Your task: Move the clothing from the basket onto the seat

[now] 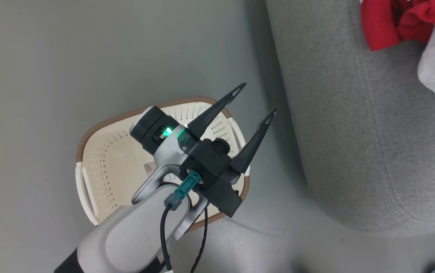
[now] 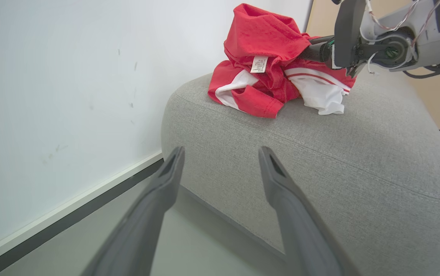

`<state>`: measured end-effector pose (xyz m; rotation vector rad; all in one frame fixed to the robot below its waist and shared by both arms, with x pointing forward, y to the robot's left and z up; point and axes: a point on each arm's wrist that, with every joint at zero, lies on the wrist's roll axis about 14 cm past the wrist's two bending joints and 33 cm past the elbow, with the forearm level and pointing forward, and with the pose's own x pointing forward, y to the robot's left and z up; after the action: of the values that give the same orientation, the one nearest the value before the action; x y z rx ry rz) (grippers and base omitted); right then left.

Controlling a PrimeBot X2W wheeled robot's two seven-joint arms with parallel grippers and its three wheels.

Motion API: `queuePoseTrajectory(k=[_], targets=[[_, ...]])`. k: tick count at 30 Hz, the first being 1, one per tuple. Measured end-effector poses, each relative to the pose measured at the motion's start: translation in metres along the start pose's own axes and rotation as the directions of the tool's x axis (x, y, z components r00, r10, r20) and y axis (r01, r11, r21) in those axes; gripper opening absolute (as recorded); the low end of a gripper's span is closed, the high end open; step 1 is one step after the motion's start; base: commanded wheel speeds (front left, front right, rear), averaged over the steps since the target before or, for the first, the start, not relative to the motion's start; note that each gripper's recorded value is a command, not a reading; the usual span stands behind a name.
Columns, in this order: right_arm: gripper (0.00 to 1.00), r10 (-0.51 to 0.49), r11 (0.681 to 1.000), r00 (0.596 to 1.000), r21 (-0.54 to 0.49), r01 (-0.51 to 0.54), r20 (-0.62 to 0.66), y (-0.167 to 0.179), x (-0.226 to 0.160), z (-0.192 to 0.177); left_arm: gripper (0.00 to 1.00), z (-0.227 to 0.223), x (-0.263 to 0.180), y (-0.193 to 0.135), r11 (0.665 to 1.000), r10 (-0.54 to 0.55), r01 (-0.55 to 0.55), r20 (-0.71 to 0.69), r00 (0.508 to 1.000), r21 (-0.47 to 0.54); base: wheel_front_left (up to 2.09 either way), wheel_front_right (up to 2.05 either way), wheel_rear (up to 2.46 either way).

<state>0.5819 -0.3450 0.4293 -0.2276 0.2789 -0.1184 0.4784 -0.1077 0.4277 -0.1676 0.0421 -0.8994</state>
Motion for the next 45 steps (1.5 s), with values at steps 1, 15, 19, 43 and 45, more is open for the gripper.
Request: queuePoseTrajectory(k=[1,15,19,43,45], targets=[[1.0,0.0,1.0,1.0,0.001,0.0,0.005,0.0,-0.003,0.001,1.0,0.001,0.0,-0.001,1.0,-0.001,0.001,0.0,1.0,0.0,0.0,0.0,0.0],[1.0,0.014,1.0,1.0,0.0,-0.014,0.008,-0.006,-0.059,0.008,1.0,0.032,-0.008,-0.021,0.999,0.031,-0.03,0.019,0.999,-0.038,0.0,0.0,0.0],[1.0,0.018,1.0,1.0,0.008,-0.019,0.023,-0.006,-0.077,0.013,1.0,0.046,-0.013,-0.022,0.996,0.067,-0.065,0.033,0.997,-0.056,0.0,0.0,0.0],[1.0,0.274,0.942,0.912,0.107,-0.319,0.306,0.13,-0.163,0.084,1.0,0.076,-0.144,0.041,0.871,0.49,-0.489,0.027,0.871,-0.038,0.0,0.0,0.0],[1.0,0.296,0.931,0.898,0.113,-0.348,0.325,0.144,-0.171,0.089,1.0,0.079,-0.159,0.049,0.849,0.528,-0.527,0.035,0.848,-0.035,0.0,0.0,0.0]])
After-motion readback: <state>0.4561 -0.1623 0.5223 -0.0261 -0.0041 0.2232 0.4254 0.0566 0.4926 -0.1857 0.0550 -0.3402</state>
